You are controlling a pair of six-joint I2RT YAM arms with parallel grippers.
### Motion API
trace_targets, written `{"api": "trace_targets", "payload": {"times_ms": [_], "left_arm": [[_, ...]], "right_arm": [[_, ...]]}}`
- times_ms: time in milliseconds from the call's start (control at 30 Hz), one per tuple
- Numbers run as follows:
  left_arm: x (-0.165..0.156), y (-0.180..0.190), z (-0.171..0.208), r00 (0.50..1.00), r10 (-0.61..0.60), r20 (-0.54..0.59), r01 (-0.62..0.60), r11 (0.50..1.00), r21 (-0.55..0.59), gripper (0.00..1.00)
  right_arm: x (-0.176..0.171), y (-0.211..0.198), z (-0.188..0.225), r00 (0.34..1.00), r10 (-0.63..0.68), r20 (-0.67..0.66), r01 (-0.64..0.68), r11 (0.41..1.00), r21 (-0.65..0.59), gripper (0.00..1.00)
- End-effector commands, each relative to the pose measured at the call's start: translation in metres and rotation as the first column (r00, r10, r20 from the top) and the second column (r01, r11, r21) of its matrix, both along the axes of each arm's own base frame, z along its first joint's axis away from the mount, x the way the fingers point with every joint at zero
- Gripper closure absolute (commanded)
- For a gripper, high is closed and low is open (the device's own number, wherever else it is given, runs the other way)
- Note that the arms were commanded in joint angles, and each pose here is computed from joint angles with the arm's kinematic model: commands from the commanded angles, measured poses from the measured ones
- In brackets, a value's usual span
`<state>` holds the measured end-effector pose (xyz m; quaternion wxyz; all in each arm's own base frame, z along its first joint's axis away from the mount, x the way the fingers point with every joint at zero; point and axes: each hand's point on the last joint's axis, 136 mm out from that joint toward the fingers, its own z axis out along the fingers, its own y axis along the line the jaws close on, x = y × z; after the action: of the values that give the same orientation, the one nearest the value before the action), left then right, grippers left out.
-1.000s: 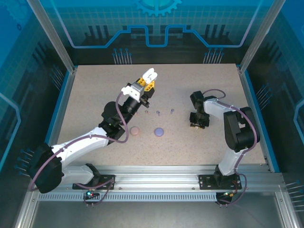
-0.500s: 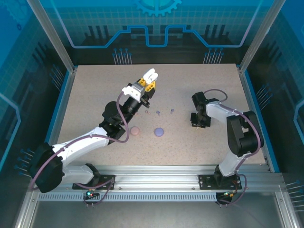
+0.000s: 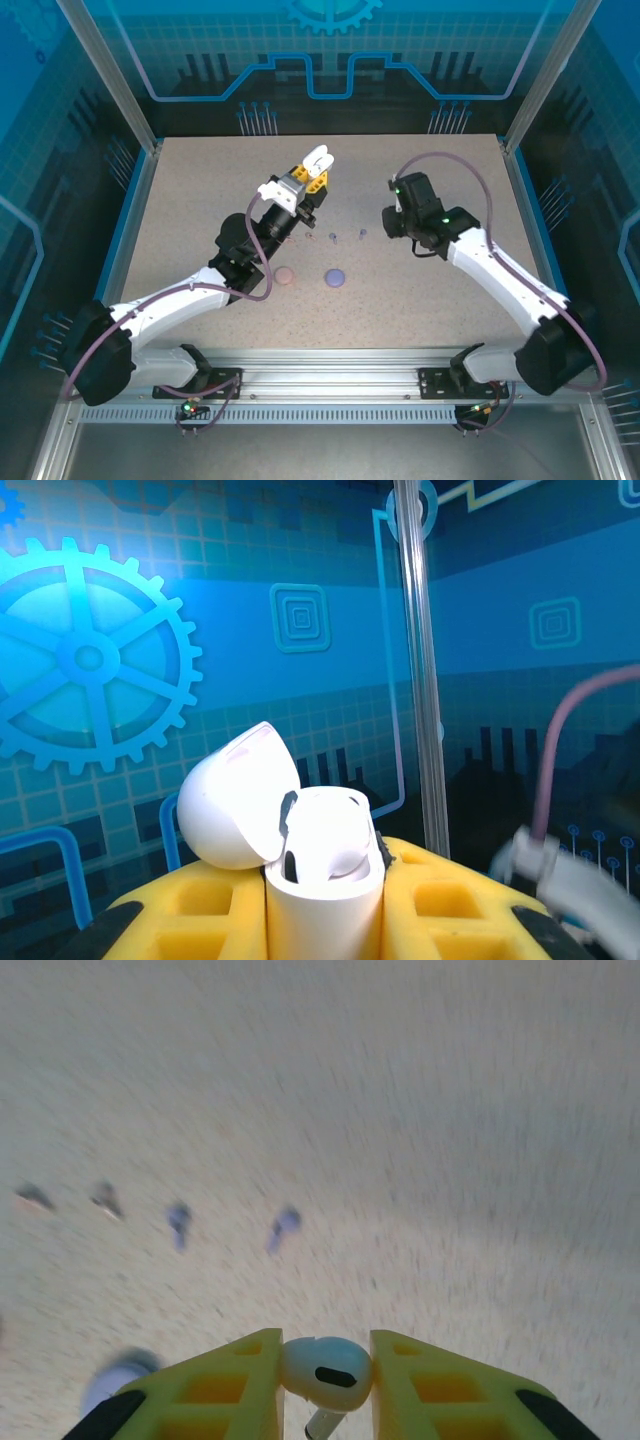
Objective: Insert the wireless bluetooth earbuds into the charging case
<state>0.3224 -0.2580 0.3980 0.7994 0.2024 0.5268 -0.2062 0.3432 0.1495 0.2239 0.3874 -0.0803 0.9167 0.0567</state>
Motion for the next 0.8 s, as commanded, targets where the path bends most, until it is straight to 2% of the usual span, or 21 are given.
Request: {"api": "trace_targets", "payload": {"times_ms": [0, 200, 400, 567, 767], "left_arm": [[-0.013, 0.004, 0.021, 0.999, -0.023, 0.049, 0.025, 0.999, -0.039, 1.00], [-0.012, 0.002, 0.018, 0.999, -0.034, 0.035, 0.035, 0.998, -0.043, 1.00], [-0.010, 0.000, 0.013, 0.999, -0.039, 0.023, 0.040, 0.999, -0.035, 1.00], [-0.010, -0.004, 0.013, 0.998, -0.054, 0.021, 0.054, 0.998, -0.031, 1.00], [-0.010, -0.008, 0.012, 0.997, -0.078, 0.008, 0.078, 0.997, -0.030, 1.00]], "right_arm": [[0.002, 0.011, 0.082, 0.971, 0.081, 0.225, -0.084, 0.996, 0.001, 0.74], [-0.015, 0.033, 0.187, 0.859, 0.191, 0.475, -0.221, 0.975, 0.008, 0.73], [-0.038, 0.056, 0.252, 0.740, 0.260, 0.620, -0.349, 0.937, 0.024, 0.73], [-0.047, 0.073, 0.274, 0.683, 0.294, 0.669, -0.436, 0.898, 0.051, 0.72], [-0.045, 0.094, 0.277, 0.656, 0.327, 0.680, -0.509, 0.857, 0.080, 0.73]]}}
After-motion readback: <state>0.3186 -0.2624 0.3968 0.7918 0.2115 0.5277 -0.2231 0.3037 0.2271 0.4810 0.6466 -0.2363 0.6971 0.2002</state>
